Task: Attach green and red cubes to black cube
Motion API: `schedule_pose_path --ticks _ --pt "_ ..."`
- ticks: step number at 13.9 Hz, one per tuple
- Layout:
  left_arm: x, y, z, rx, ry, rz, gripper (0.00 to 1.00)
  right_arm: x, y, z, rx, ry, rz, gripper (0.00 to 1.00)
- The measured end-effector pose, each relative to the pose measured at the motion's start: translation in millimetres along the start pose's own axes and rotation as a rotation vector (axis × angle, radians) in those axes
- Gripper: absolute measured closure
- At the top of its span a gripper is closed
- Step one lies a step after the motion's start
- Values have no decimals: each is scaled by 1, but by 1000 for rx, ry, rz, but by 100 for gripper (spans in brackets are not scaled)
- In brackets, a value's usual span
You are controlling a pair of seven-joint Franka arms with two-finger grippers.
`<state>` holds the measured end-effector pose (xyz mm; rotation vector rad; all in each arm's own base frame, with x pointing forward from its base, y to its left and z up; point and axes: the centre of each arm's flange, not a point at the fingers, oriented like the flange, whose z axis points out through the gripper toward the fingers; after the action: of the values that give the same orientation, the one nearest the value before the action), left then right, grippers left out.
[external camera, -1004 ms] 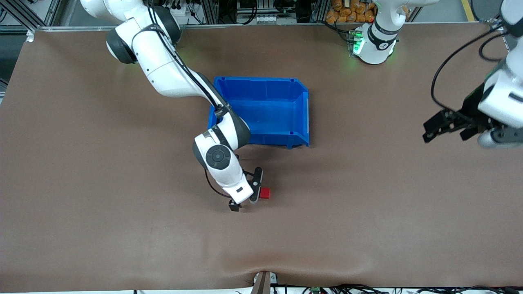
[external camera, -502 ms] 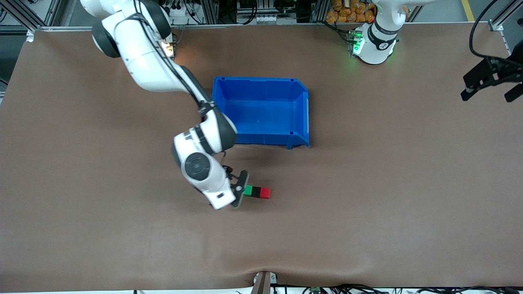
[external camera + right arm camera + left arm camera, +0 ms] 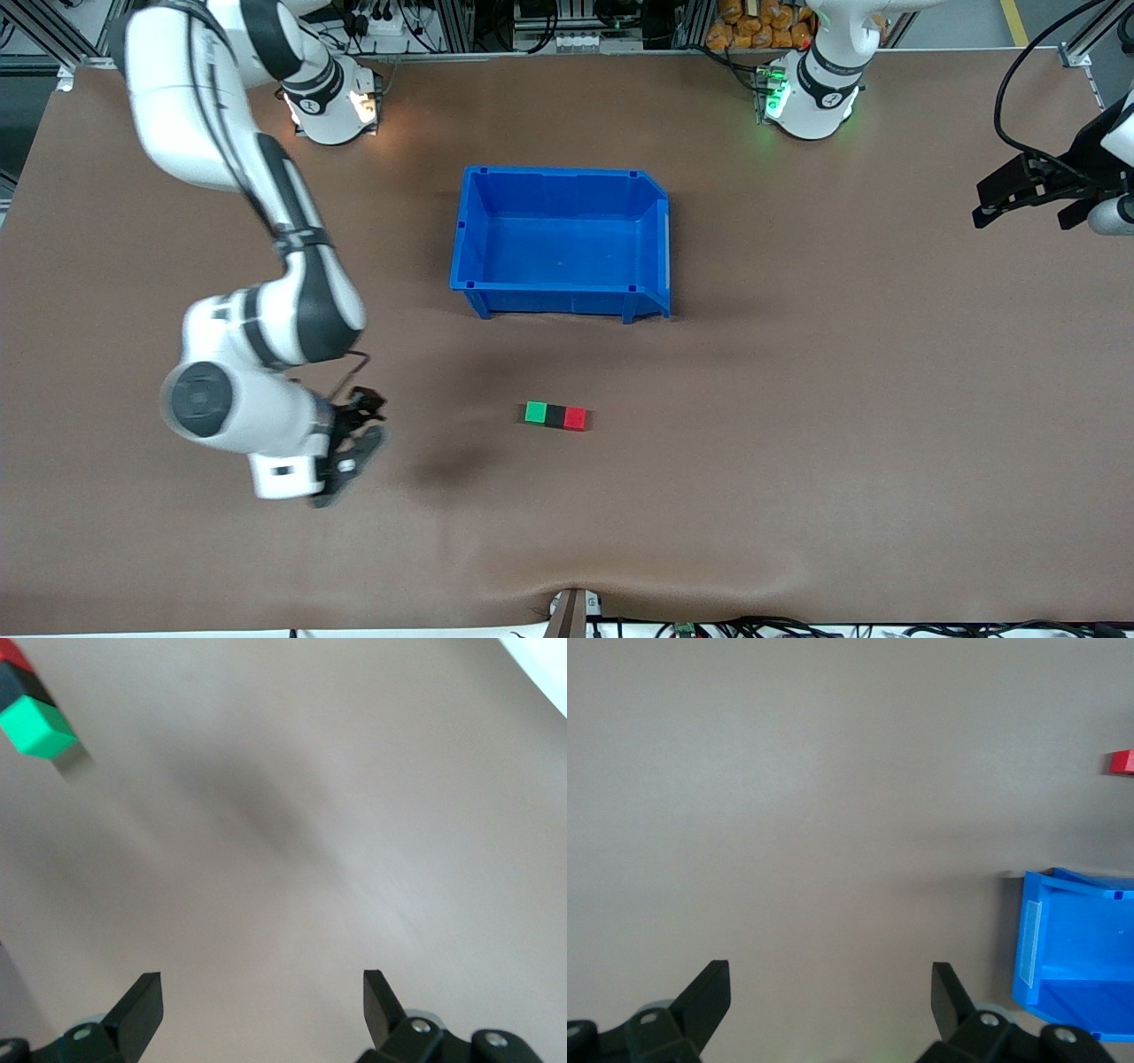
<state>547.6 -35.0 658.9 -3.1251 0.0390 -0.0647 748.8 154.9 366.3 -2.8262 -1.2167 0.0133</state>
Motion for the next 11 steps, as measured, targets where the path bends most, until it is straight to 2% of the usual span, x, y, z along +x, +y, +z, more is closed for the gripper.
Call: schedule_pose_path --ticks 4,6,8,11 --pt "0 0 1 0 -1 -1 0 -104 83 -56 41 -32 183 0" --pt "0 0 0 0 1 0 0 -154 102 -70 60 -35 255 0" --pt "0 0 0 0 3 1 0 -181 88 -87 49 -18 328 0" --pt "1 1 0 0 4 14 0 -202 33 -121 54 -20 527 0"
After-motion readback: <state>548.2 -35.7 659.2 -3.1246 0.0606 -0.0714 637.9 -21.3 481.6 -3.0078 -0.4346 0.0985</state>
